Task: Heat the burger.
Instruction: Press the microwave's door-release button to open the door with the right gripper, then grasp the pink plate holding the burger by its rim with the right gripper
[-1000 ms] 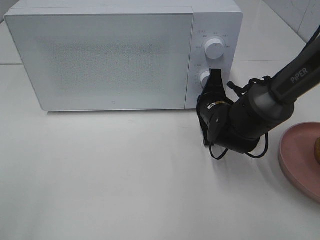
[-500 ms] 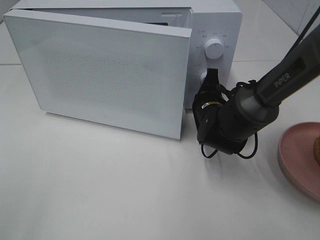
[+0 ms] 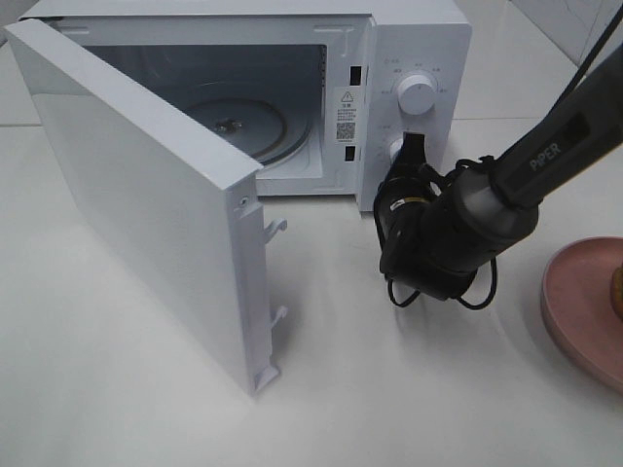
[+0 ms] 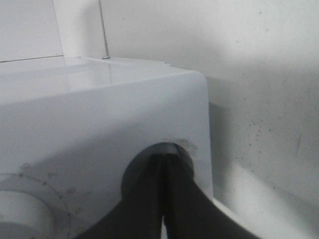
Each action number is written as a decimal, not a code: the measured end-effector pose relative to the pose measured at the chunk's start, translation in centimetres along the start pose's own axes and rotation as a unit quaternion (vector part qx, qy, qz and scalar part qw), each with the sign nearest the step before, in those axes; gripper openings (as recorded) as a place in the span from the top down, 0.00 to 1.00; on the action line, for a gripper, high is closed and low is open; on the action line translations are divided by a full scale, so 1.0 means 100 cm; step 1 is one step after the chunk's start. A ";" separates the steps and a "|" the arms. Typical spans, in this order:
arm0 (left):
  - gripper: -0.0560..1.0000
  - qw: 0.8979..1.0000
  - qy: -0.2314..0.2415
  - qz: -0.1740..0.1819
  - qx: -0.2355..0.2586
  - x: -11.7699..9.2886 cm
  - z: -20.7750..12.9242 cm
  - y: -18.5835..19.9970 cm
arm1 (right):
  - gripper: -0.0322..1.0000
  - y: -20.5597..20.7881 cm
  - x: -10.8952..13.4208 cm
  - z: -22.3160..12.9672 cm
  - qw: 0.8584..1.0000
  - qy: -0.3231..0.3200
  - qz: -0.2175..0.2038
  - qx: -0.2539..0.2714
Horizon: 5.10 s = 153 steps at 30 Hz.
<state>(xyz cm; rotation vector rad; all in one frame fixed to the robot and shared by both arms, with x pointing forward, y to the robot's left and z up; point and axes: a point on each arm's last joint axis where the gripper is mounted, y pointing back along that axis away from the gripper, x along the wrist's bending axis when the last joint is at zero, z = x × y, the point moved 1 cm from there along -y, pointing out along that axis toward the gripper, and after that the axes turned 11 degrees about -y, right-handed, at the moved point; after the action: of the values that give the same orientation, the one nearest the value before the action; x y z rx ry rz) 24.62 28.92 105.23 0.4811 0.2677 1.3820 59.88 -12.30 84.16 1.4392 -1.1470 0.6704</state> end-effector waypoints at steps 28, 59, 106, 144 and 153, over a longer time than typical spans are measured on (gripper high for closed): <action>0.01 1.000 0.000 0.000 0.000 0.000 0.000 0.000 | 0.95 0.028 0.020 0.011 0.993 0.097 -0.050 0.053; 0.01 1.000 0.000 0.000 0.000 0.000 0.000 0.000 | 0.93 0.126 0.039 0.007 0.716 0.580 -0.199 0.332; 0.01 1.000 0.000 0.000 0.000 0.000 0.000 0.000 | 0.03 0.140 0.097 0.125 0.513 0.738 -0.348 0.267; 0.01 1.000 0.000 0.000 0.000 0.000 0.000 0.000 | 0.18 0.093 0.030 0.133 0.480 0.699 -0.430 0.310; 0.01 1.000 0.000 0.000 0.000 0.000 0.000 0.000 | 0.57 0.092 0.031 0.137 0.464 0.710 -0.436 0.300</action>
<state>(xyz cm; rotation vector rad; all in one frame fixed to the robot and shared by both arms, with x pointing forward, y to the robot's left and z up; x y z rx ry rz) 24.62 28.92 105.23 0.4811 0.2677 1.3820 49.98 -25.43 87.59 1.0921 1.2376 1.1103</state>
